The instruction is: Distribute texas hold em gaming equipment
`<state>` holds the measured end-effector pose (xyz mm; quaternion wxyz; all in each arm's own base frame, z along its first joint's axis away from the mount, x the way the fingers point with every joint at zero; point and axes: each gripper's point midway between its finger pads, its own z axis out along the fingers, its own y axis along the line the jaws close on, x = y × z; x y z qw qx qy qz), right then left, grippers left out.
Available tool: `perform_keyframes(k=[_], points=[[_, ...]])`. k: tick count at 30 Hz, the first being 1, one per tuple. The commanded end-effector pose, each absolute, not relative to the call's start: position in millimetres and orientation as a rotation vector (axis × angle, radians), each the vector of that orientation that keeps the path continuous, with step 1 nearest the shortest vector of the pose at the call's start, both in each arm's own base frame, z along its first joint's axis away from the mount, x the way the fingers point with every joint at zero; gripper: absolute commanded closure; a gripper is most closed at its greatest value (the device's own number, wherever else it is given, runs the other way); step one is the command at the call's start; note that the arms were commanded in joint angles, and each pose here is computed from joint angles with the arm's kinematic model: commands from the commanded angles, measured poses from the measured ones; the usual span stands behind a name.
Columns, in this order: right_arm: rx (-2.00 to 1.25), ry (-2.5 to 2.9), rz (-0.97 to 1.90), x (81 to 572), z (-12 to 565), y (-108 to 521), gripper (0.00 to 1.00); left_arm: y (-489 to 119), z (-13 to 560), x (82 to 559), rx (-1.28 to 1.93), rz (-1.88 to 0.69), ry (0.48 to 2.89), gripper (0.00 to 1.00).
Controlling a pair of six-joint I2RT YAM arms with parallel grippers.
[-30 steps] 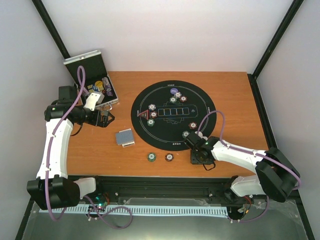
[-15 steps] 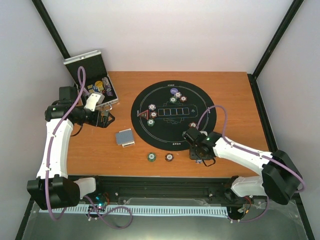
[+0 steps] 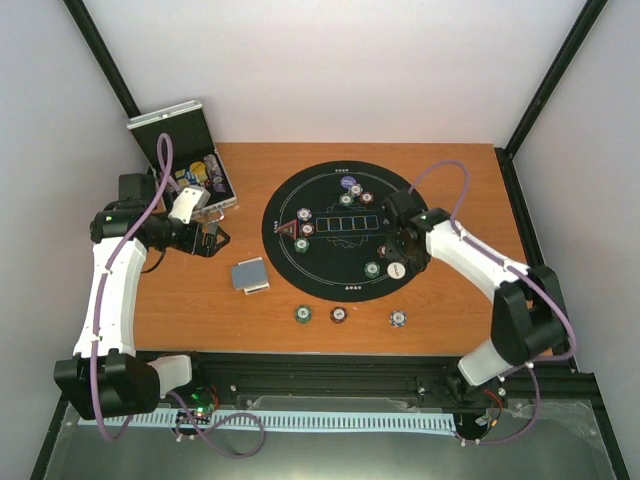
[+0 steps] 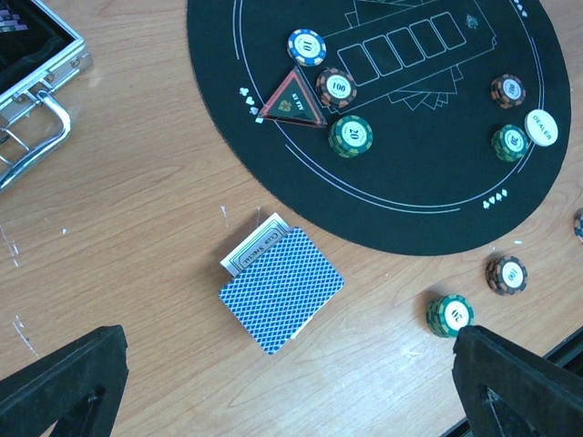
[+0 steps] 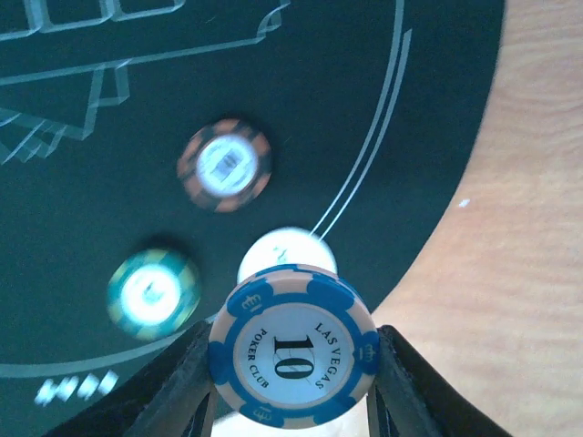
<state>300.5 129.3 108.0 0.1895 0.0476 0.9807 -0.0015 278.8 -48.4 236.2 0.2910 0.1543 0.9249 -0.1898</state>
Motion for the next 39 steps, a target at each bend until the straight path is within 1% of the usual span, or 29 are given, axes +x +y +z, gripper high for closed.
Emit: perform_keyframes(k=[1,9,17,20,21,24,25,27,33,34,36,39], points=[[0.122,2.769,-0.043,337.8,92.2,109.2,0.78,-47.6,231.6,271.1,0.497,-0.486,2.473,0.0],[0.18,2.828,0.009,368.8,56.1,92.9,0.78,-46.6,201.4,261.3,0.655,-0.468,2.512,0.0],[0.21,2.87,0.028,385.1,29.0,88.4,0.78,-58.2,186.6,247.8,0.842,-0.524,2.447,0.0],[0.207,2.878,0.029,389.5,21.8,89.2,0.75,-60.2,181.0,242.4,0.919,-0.498,2.419,0.0],[0.205,2.881,0.031,390.2,19.8,89.7,0.72,-62.2,180.0,240.1,0.948,-0.495,2.41,0.0],[0.214,2.879,0.025,391.4,19.0,89.3,0.51,-67.8,173.1,236.5,1.054,-0.446,2.399,0.0],[0.216,2.869,0.026,392.2,21.4,89.1,0.48,-69.4,169.9,236.4,1.079,-0.434,2.399,0.0],[0.221,2.845,0.038,392.8,30.2,89.1,0.37,-72.3,160.2,236.8,1.142,-0.397,2.406,0.0],[0.189,2.729,0.118,386.0,81.7,96.9,0.18,-77.1,131.2,242.9,1.298,-0.345,2.41,0.0],[0.178,2.712,0.125,382.5,89.7,99.6,0.13,-77.2,125.5,243.7,1.332,-0.325,2.405,0.0],[0.153,2.676,0.161,373.9,106.7,109.5,0.01,-76.9,113.0,244.4,1.403,-0.283,2.394,0.0],[0.108,2.642,0.228,356.4,124.6,131.4,0.0,-77.0,97.3,244.9,1.508,-0.242,2.359,0.0]])
